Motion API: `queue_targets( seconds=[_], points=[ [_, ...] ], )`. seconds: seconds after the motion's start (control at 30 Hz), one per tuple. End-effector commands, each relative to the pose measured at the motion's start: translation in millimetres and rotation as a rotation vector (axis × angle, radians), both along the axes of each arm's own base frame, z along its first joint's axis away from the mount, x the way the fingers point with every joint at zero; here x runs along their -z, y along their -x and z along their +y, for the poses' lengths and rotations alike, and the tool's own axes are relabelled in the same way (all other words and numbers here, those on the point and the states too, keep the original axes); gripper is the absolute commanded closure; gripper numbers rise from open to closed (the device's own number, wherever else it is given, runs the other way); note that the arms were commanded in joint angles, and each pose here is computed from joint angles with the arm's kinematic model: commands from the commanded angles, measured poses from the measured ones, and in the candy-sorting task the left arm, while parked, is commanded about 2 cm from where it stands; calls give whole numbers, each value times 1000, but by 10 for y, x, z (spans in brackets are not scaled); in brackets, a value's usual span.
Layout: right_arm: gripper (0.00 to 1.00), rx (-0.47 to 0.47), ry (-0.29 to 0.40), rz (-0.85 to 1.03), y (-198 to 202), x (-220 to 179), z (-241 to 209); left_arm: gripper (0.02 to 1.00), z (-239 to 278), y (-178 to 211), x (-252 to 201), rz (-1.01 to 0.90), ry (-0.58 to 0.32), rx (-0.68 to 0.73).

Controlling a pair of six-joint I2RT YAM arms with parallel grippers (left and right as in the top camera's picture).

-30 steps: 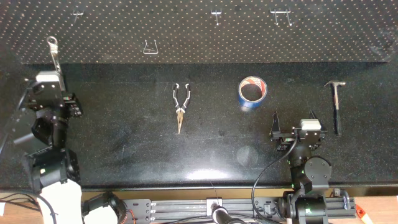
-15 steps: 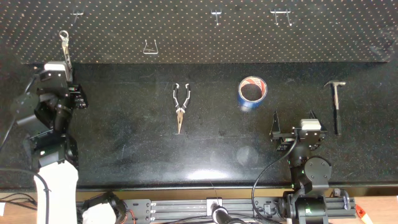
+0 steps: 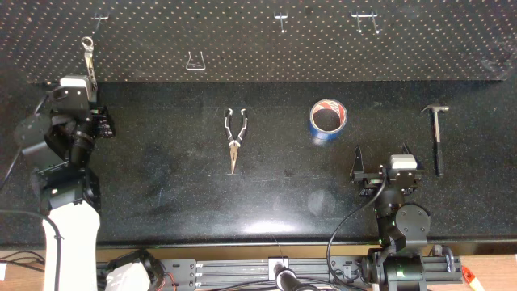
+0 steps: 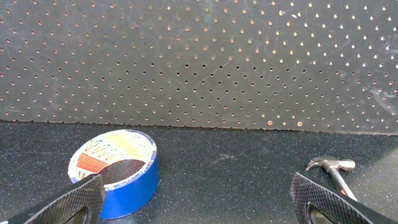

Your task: Place Tools Onto Pegboard

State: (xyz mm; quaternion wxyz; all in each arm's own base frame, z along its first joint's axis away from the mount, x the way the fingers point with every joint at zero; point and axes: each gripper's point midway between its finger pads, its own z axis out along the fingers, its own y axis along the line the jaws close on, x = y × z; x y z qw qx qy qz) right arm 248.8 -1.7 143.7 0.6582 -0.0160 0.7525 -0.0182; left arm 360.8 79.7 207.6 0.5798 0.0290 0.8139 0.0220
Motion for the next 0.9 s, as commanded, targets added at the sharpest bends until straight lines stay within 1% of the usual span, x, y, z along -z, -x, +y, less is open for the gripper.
queue_targets(
  seconds=[0.03, 0.1, 0.33, 0.5, 0.73, 0.9],
  points=[
    [38, -6, 13, 6, 3, 22, 6, 991, 0, -131, -326, -67, -4, 20],
    [38, -6, 13, 6, 3, 21, 7, 991, 17, -172, -341, -66, -4, 20],
    [38, -6, 13, 6, 3, 22, 6, 991, 44, -243, -181, -23, 14, 20],
    [38, -6, 13, 6, 3, 21, 6, 991, -35, -237, -174, -21, 31, 62],
    [38, -6, 13, 6, 3, 22, 7, 993, -102, -211, -99, 27, 53, 77],
    [38, -6, 13, 6, 3, 21, 6, 991, -100, -211, -101, 27, 52, 76]
  ],
)
